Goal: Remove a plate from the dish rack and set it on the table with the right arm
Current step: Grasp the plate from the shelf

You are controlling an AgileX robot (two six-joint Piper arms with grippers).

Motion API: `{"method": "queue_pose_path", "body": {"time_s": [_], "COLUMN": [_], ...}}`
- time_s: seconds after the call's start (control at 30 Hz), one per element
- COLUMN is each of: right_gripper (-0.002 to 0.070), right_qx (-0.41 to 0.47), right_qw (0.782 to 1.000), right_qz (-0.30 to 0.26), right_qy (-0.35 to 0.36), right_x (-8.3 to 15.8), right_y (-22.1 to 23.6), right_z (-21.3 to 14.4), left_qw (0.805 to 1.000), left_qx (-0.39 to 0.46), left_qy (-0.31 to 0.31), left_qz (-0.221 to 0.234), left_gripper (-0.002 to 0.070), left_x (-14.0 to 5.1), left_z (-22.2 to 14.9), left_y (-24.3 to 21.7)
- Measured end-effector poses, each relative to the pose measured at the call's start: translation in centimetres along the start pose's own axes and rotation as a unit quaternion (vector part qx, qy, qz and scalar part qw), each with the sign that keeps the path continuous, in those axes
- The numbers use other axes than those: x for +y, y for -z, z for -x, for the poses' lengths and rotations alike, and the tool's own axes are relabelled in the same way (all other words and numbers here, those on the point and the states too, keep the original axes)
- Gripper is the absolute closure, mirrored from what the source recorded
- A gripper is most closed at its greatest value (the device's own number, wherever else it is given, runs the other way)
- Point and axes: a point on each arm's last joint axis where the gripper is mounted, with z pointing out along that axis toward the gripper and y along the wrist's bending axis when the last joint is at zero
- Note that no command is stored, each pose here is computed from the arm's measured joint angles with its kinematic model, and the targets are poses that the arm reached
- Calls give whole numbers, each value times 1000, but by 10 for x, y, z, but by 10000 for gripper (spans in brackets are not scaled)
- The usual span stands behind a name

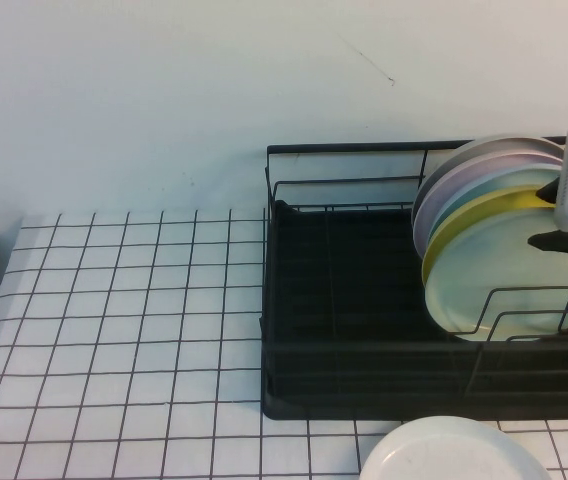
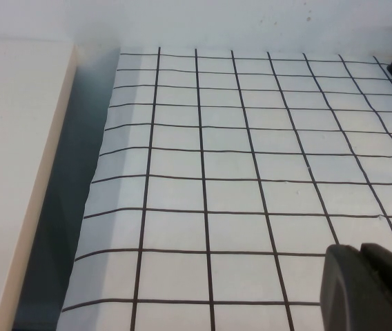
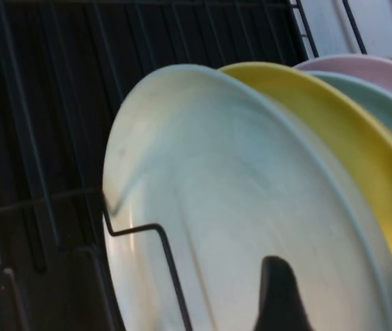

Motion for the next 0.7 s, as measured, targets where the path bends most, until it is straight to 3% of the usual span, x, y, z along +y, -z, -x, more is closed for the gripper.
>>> {"method": "queue_pose_path", "body": {"time_s": [0.23, 0.3, 0.43, 0.7], "right_gripper": [294, 354, 551, 559], "right_qx": [13, 15, 15, -6], "right_qw": [1000, 1000, 1000, 999], "right_qz": [3, 2, 2, -34], "right_qy": [-4, -5, -1, 42], "right_x": [0, 0, 0, 2], "right_y": [-18, -19, -17, 38], "right_z": [-7, -8, -7, 21], "left_qw": [1000, 1000, 1000, 1000], "left_qx": [0, 0, 0, 0], "left_qy": [0, 0, 0, 0], "left_qz": [0, 0, 0, 0], "left_gripper": [678, 678, 678, 678], "left_x": [0, 0, 0, 0], "left_z": [0, 0, 0, 0], "left_y": [0, 0, 0, 0]}}
